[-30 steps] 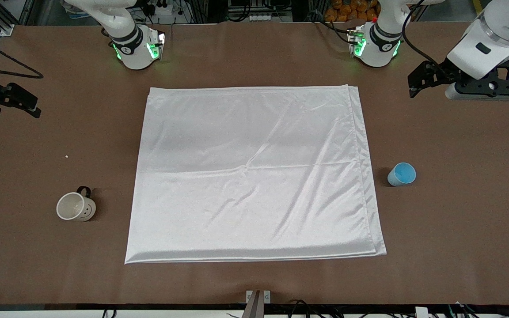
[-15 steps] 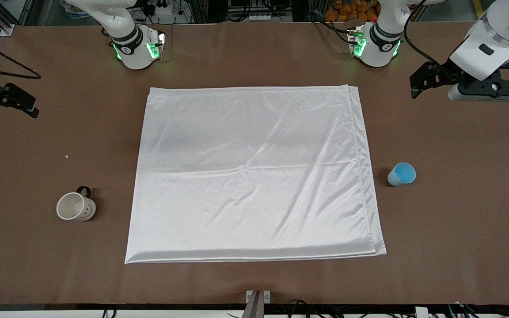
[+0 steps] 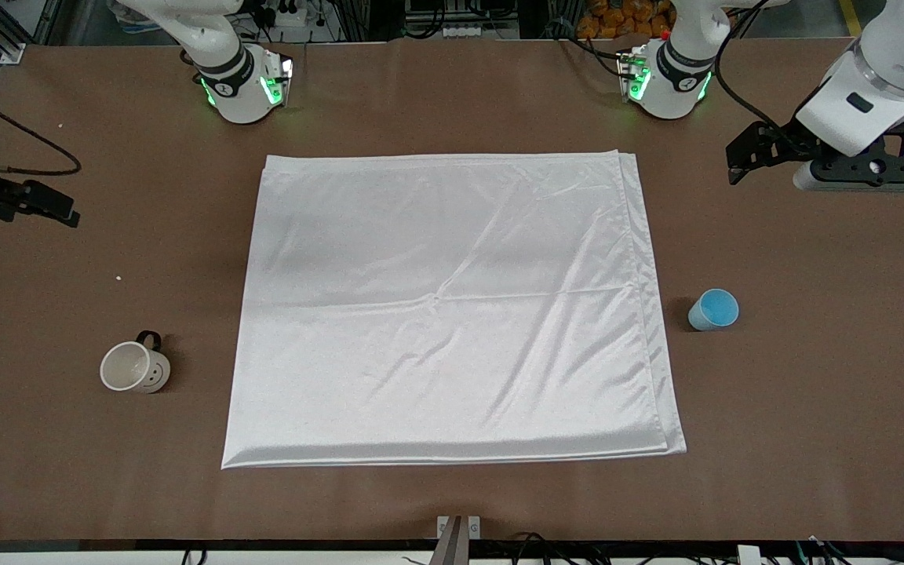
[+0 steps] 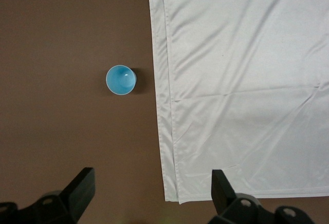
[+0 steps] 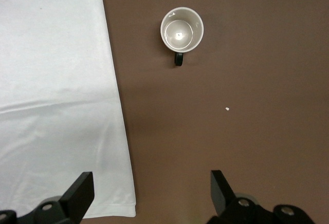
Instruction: Place blue cup into white mug on cloth
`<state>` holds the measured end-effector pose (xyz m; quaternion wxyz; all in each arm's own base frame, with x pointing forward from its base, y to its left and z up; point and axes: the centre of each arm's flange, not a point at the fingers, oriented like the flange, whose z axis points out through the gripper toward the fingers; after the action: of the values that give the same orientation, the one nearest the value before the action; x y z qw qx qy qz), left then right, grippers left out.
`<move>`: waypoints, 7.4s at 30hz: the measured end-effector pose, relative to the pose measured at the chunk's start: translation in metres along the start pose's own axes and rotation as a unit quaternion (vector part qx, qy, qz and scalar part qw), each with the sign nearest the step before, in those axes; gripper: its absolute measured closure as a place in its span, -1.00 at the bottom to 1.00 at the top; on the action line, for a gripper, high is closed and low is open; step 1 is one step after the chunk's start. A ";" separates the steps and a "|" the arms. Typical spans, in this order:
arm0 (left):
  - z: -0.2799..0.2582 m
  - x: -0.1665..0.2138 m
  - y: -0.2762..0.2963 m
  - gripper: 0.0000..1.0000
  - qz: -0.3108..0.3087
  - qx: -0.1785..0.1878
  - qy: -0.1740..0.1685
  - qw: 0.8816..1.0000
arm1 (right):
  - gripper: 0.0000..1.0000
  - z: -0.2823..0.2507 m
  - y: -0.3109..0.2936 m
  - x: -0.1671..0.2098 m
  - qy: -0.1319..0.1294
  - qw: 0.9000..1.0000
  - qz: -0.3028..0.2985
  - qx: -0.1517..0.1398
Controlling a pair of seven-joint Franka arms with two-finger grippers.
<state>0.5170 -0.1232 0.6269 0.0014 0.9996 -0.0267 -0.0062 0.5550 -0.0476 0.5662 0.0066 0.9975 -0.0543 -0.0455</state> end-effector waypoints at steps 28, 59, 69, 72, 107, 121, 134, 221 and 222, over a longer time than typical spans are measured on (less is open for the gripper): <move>0.162 0.041 -0.002 -1.00 -0.002 -0.001 0.016 1.000 | -1.00 0.244 0.061 0.072 -0.078 0.996 -0.024 0.019; 0.325 0.070 -0.035 -1.00 0.006 0.016 0.045 0.999 | -1.00 0.355 0.069 0.115 0.010 0.998 -0.047 0.048; 0.354 0.076 -0.052 -1.00 0.009 0.024 0.052 0.998 | -1.00 0.349 0.063 0.128 0.026 0.997 -0.053 0.045; 0.360 0.076 -0.053 -1.00 0.008 0.022 0.053 0.998 | -1.00 0.348 0.064 0.129 0.030 0.997 -0.052 0.044; 0.389 0.076 -0.057 -1.00 0.005 0.018 0.039 0.999 | 0.87 0.326 0.054 0.149 0.045 0.996 -0.061 0.043; 0.366 0.079 -0.059 -1.00 0.003 0.024 0.038 0.999 | 0.87 0.280 -0.025 0.167 0.036 0.997 -0.043 0.052; 0.368 0.073 -0.061 -1.00 0.001 0.028 0.020 0.999 | 0.87 0.266 -0.177 0.148 0.032 0.996 -0.015 0.086; 0.180 0.097 0.059 0.91 0.083 0.023 0.031 0.996 | -1.00 0.286 -0.540 -0.061 0.103 0.994 0.005 0.018; 0.176 0.097 0.064 0.91 0.086 0.023 0.032 0.996 | -1.00 0.282 -0.538 -0.060 0.103 0.994 0.007 0.021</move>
<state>0.6078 -0.1927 0.4495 -0.0199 0.9931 -0.1125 0.0261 0.5283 0.4918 0.2815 -0.0089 0.9963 -0.0616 0.0590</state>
